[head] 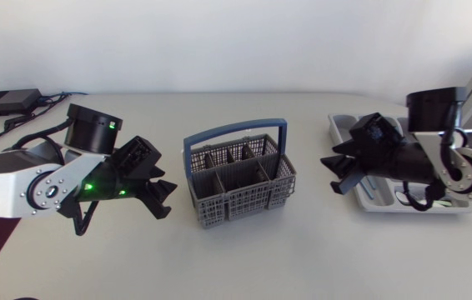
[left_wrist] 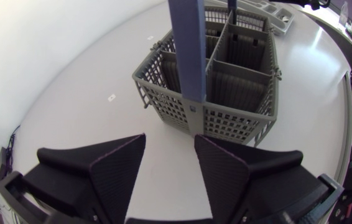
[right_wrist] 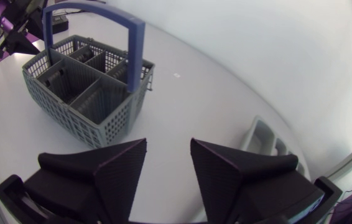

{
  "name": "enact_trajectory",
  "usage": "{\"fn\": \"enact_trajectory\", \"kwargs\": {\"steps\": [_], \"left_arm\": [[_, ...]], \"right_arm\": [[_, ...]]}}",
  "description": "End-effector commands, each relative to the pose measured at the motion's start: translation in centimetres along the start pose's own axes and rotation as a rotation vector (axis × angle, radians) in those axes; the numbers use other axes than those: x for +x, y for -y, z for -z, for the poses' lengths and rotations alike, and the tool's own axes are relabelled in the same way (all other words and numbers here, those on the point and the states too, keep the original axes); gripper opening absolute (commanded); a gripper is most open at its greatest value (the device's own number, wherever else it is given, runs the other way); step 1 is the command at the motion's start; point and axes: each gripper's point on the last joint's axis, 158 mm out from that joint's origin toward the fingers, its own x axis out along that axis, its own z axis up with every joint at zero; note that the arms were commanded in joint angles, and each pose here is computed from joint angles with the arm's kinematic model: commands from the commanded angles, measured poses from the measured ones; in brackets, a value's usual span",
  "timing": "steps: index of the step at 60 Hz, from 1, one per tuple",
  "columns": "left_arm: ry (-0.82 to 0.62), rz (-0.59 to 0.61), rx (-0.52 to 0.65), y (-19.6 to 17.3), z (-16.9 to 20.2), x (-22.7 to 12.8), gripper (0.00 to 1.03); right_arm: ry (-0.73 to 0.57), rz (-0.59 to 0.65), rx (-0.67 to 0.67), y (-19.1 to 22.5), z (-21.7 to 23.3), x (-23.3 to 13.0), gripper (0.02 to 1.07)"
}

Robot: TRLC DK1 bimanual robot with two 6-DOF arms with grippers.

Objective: Unload the cutlery basket into the drawer organizer.

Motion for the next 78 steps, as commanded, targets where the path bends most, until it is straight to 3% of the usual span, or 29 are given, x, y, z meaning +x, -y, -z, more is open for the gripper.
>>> {"fn": "enact_trajectory", "kwargs": {"steps": [1,4,20,35,54,78], "left_arm": [[-0.001,0.017,-0.030,-0.2,-0.5,0.6,0.45],[-0.007,0.024,-0.033,-0.1,-0.5,0.9,0.40],[-0.029,0.084,-0.045,0.7,-0.2,2.9,0.19],[-0.011,0.128,-0.061,1.0,-1.3,4.2,0.19],[0.027,0.079,-0.113,-3.4,-1.5,4.8,0.19],[0.018,0.083,-0.123,-5.1,-2.4,6.9,0.19]], "right_arm": [[-0.015,-0.042,0.076,-1.4,-0.5,2.0,0.20],[-0.022,-0.062,0.088,-2.0,-0.6,3.0,0.10],[-0.055,-0.087,0.100,-3.8,-0.6,6.2,0.09],[-0.065,-0.127,0.076,-6.7,-1.5,7.1,0.09],[-0.081,-0.181,0.038,-11.4,-2.0,6.9,0.09],[-0.071,-0.131,0.046,-10.8,-3.4,7.9,0.09]]}}
